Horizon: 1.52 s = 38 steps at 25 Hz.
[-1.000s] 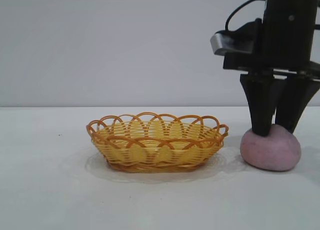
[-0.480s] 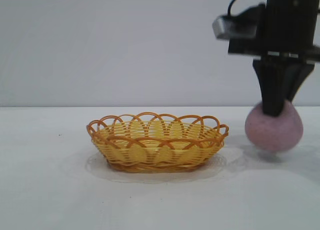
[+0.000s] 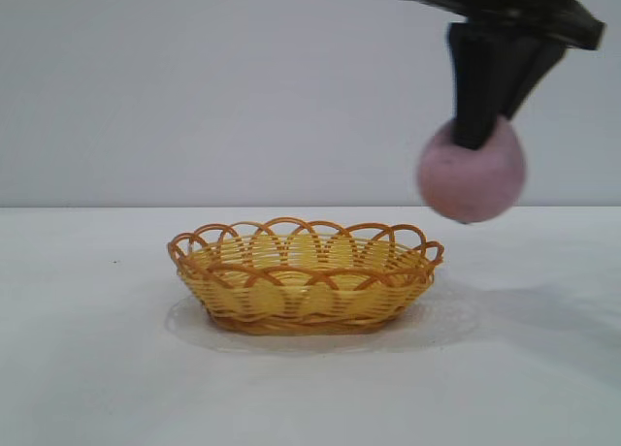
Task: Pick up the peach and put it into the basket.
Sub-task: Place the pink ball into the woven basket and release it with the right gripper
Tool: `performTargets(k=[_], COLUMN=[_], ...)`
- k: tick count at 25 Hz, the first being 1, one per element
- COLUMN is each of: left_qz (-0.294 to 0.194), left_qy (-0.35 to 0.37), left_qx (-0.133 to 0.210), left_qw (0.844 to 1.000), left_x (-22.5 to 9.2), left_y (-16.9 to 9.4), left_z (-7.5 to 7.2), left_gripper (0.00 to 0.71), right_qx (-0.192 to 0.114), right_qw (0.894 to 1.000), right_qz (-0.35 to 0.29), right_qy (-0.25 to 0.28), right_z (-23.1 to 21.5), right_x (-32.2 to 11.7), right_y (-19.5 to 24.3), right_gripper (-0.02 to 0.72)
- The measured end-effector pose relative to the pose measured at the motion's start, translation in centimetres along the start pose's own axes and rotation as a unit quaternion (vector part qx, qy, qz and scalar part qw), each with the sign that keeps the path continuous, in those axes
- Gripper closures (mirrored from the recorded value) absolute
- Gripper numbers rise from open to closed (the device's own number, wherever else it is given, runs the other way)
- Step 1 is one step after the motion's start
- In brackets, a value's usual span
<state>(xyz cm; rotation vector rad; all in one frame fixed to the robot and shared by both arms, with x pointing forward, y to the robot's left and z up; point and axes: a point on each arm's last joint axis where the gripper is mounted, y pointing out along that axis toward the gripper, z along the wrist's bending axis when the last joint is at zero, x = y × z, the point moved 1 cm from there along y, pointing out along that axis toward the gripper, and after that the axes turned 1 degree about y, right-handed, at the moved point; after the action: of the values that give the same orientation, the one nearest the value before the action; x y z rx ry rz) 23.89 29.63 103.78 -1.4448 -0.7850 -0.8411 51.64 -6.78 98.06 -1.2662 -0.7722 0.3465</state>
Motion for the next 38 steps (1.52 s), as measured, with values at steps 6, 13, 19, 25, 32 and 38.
performTargets(k=[6, 13, 19, 25, 32, 38], left_qz=[0.000, 0.000, 0.000, 0.000, 0.000, 0.000], left_qy=[0.000, 0.001, 0.001, 0.001, 0.001, 0.001], left_qx=[0.000, 0.000, 0.000, -0.001, -0.001, -0.001], left_qw=[1.000, 1.000, 1.000, 1.000, 1.000, 1.000], left_x=[0.0, 0.0, 0.0, 0.0, 0.0, 0.0], left_y=[0.0, 0.0, 0.0, 0.0, 0.0, 0.0], left_z=[0.0, 0.0, 0.0, 0.0, 0.0, 0.0], left_gripper=[0.239, 0.239, 0.239, 0.239, 0.239, 0.239], right_qx=[0.007, 0.011, 0.010, 0.010, -0.010, -0.043], right_qw=[1.000, 0.999, 0.999, 1.000, 0.999, 0.994], right_qz=[0.008, 0.034, 0.034, 0.012, 0.017, 0.026], right_qy=[-0.015, -0.013, -0.012, -0.014, 0.028, 0.100], right_z=[1.0, 0.8, 0.7, 0.8, -2.6, -9.4], right_x=[1.6, 2.2, 2.4, 3.7, 4.5, 3.3], right_y=[2.4, 4.9, 5.4, 4.4, 2.7, 1.2], right_gripper=[0.703, 0.596, 0.384, 0.287, 0.260, 0.260])
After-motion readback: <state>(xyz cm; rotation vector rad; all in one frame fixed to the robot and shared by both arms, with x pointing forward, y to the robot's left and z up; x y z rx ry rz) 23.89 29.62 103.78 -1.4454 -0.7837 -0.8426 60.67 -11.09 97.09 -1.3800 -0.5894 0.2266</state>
